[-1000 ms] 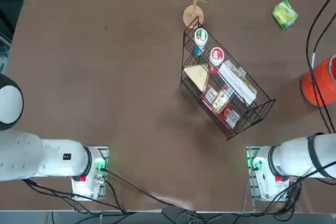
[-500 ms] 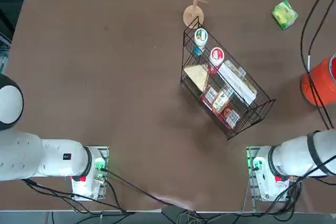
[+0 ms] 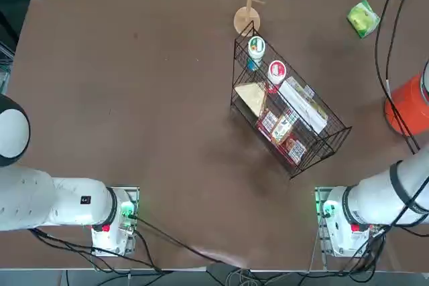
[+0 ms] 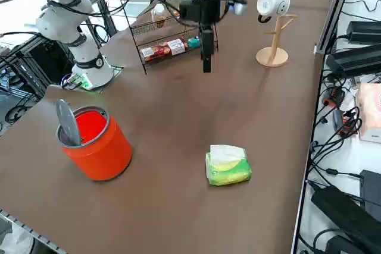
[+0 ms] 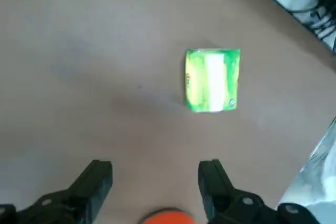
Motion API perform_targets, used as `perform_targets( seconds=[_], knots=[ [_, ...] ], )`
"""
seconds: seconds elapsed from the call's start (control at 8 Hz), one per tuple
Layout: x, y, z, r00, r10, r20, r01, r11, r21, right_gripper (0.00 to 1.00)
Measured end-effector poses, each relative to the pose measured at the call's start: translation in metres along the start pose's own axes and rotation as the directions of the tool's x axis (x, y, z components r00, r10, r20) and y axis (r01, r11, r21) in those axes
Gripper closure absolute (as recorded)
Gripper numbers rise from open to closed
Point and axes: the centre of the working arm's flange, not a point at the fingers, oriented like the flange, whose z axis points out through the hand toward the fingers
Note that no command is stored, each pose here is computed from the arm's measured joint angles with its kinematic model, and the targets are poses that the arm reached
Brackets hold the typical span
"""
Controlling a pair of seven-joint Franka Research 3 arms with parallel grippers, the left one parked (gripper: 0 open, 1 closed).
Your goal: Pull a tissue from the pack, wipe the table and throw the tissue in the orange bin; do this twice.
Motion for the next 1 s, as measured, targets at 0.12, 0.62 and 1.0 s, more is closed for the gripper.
perform_targets(
  seconds=[0.12, 0.62, 1.0],
  knots=[
    [0.003, 0.012, 0.023, 0.998, -0.066, -0.017, 0.065, 0.998, -0.021, 0.00],
    [0.016, 0.038, 0.121, 0.975, -0.202, -0.095, 0.193, 0.977, -0.095, 0.01],
    [0.018, 0.046, 0.166, 0.969, -0.211, -0.131, 0.194, 0.972, -0.130, 0.05]
  ],
)
